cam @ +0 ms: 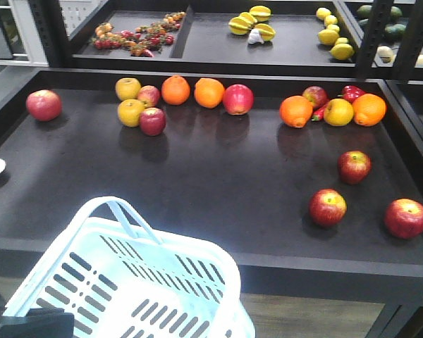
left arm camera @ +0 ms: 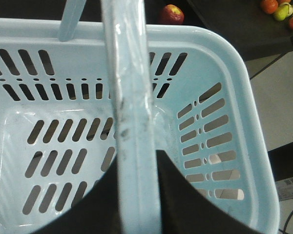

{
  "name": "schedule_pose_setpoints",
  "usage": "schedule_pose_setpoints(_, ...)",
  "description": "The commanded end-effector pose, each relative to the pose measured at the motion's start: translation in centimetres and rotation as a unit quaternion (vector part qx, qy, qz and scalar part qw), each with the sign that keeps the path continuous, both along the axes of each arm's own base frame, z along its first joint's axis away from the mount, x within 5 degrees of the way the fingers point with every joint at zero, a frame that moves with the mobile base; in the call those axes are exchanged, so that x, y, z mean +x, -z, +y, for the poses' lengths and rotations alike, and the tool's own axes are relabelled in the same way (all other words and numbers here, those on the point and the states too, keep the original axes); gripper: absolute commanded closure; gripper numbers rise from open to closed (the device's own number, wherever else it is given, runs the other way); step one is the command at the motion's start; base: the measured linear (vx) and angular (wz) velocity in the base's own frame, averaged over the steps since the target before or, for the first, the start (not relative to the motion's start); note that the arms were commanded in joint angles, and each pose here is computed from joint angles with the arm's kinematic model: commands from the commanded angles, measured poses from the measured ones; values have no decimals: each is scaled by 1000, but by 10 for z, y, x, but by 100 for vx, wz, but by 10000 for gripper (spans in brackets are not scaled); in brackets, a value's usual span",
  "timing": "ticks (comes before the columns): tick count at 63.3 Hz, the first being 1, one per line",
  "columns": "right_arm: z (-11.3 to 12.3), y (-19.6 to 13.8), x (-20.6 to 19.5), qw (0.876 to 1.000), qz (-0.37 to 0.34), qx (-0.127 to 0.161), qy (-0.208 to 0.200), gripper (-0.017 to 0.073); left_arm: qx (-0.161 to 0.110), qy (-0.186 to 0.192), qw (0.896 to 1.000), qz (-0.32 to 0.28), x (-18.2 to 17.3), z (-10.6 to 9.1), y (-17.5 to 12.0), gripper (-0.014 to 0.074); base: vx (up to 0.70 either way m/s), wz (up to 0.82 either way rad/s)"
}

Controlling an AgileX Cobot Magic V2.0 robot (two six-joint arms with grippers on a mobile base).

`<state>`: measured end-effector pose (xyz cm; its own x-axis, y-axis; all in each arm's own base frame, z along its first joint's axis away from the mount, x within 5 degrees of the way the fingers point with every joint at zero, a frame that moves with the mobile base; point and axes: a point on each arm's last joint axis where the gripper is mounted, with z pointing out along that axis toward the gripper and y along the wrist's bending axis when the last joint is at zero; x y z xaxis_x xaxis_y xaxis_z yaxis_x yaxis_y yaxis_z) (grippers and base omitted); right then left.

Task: Pick three apples into basket with both arms
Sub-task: 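Drive alongside the table toward the scattered red apples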

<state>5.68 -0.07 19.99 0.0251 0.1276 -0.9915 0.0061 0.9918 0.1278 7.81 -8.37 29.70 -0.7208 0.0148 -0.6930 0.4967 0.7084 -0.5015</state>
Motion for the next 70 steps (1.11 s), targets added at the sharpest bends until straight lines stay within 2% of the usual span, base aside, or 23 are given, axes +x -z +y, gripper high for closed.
schedule_pose_setpoints(1,0,-3,-1,999,-36,-8,-1,561,-41,-18,999,-29,4,-1,-16,601,10,-14)
schedule_pose_setpoints(70,0,-3,-1,999,-36,-8,-1,561,-41,-18,999,-29,4,-1,-16,601,7,-5)
